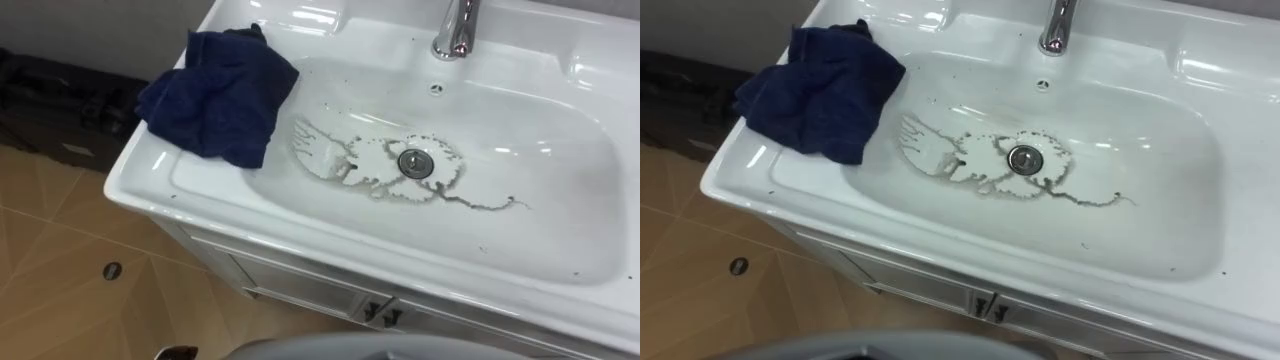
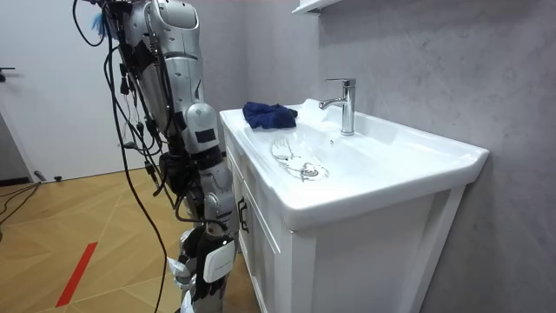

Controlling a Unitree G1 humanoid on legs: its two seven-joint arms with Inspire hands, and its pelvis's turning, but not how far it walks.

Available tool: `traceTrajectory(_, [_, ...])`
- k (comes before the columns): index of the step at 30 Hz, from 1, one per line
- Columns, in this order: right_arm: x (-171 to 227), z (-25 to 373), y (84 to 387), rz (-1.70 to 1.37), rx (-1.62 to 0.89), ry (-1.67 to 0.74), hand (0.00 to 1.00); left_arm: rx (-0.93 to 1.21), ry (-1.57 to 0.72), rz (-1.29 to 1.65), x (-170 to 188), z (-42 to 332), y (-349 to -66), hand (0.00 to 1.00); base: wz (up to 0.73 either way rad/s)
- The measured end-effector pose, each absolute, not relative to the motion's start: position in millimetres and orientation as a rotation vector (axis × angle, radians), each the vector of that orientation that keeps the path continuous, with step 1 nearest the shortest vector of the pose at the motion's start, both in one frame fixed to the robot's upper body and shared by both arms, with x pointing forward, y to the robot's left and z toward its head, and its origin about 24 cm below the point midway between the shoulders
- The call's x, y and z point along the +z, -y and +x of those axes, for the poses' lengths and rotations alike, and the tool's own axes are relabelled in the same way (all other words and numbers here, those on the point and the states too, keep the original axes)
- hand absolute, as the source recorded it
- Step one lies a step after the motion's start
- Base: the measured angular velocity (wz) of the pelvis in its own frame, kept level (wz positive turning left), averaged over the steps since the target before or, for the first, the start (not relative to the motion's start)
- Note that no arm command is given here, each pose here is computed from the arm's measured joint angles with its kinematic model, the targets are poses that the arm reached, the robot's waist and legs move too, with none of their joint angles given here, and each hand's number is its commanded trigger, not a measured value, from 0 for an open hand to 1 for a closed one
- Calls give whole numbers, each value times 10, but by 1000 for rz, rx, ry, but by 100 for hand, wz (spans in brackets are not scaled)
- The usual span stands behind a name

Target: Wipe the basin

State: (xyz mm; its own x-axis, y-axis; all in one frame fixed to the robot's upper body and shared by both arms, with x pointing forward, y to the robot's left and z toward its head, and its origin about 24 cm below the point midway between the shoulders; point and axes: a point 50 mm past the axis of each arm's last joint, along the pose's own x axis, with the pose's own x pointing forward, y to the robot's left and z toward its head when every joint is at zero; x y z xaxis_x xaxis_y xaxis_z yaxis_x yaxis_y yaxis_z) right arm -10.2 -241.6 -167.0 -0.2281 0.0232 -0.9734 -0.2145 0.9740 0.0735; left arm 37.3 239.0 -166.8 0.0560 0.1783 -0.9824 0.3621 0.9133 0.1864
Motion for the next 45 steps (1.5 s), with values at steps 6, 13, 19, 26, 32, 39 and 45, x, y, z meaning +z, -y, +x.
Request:
traceTrajectory(6, [-1668, -117, 2417, -140, 221, -1800, 0, -152, -1524, 438, -1668, 373, -2388, 0, 0])
traceTrajectory(13, [-1668, -63, 2420, -139, 227, -1789, 0, -149, -1520, 441, -1669, 370, -2388, 0, -4])
traceTrajectory(19, [-1668, -57, 2417, -133, 230, -1787, 0, -140, -1519, 445, -1668, 364, -2394, 0, 1])
traceTrajectory(26, [-1668, -39, 2406, -116, 248, -1785, 0, -88, -1513, 406, -1666, 365, -2405, 0, 6])
traceTrajectory(32, [-1668, 9, 2408, -123, 246, -1773, 0, 15, -1528, 316, -1665, 262, -2449, 0, 3])
traceTrajectory(39, [-1670, 113, 2415, -146, 239, -1738, 0, 136, -1517, 271, -1655, 177, -2508, 0, 11])
traceTrajectory(45, [-1674, 121, 2417, -157, 240, -1716, 0, 283, -1508, 189, -1641, 44, -2563, 0, 11])
